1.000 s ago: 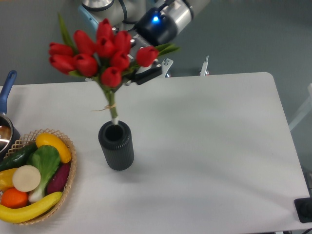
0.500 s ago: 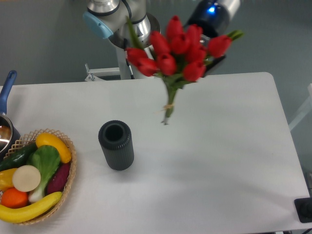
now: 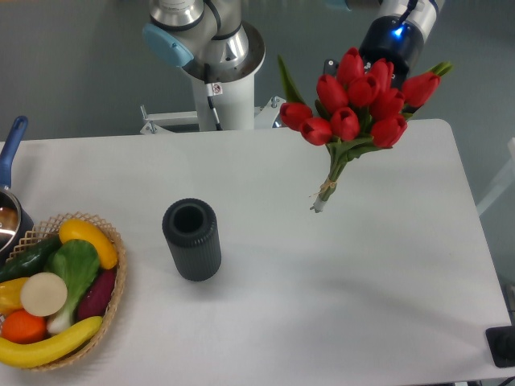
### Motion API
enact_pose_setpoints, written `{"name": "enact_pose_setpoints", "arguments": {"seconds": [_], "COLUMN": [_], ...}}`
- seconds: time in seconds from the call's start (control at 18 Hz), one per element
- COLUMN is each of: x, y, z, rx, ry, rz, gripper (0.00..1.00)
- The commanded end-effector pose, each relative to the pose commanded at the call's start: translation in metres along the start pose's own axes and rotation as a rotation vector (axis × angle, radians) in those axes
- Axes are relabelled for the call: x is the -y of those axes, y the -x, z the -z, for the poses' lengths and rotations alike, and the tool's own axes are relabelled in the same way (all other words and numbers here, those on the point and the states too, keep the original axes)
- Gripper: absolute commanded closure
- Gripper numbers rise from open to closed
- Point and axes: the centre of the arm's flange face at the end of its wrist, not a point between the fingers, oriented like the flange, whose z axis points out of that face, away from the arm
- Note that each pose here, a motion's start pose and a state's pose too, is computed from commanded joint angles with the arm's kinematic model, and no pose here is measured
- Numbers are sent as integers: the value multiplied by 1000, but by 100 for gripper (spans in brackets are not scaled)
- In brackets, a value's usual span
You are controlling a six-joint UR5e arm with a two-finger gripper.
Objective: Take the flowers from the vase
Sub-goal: 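Carry the tulip bunch up and away from the vase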
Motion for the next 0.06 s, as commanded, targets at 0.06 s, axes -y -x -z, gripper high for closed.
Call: {"name": "enact_pose_setpoints", "arguments": {"seconds": [0.06], "x": [-1], "y": [0], "z": [1], "rx": [1], "ry": [0], "rz": [0], "gripper": [53]}}
